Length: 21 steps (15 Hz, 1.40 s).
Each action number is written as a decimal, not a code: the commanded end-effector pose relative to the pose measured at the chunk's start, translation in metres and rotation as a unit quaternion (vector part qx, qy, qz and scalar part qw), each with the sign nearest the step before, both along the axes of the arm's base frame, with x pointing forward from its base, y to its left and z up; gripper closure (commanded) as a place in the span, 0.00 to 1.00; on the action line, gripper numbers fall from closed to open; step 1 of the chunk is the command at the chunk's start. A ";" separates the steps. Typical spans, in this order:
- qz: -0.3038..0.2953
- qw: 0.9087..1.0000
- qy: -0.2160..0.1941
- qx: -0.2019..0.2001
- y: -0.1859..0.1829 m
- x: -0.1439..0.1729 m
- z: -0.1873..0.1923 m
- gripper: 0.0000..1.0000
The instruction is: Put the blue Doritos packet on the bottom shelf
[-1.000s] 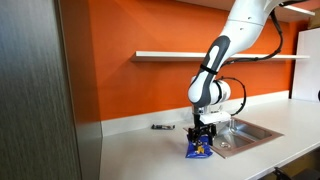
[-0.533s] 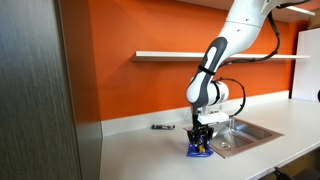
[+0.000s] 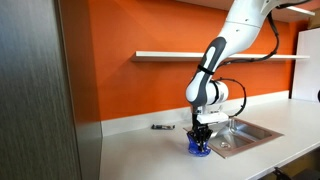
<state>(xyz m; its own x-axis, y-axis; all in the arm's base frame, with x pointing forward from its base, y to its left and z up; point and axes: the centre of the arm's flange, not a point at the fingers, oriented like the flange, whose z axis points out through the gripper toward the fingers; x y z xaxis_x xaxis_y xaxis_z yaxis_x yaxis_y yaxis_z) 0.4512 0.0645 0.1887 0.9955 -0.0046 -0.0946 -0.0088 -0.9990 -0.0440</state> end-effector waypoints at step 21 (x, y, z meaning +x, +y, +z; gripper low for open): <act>0.013 0.989 -0.145 -0.021 0.001 -0.042 0.156 0.99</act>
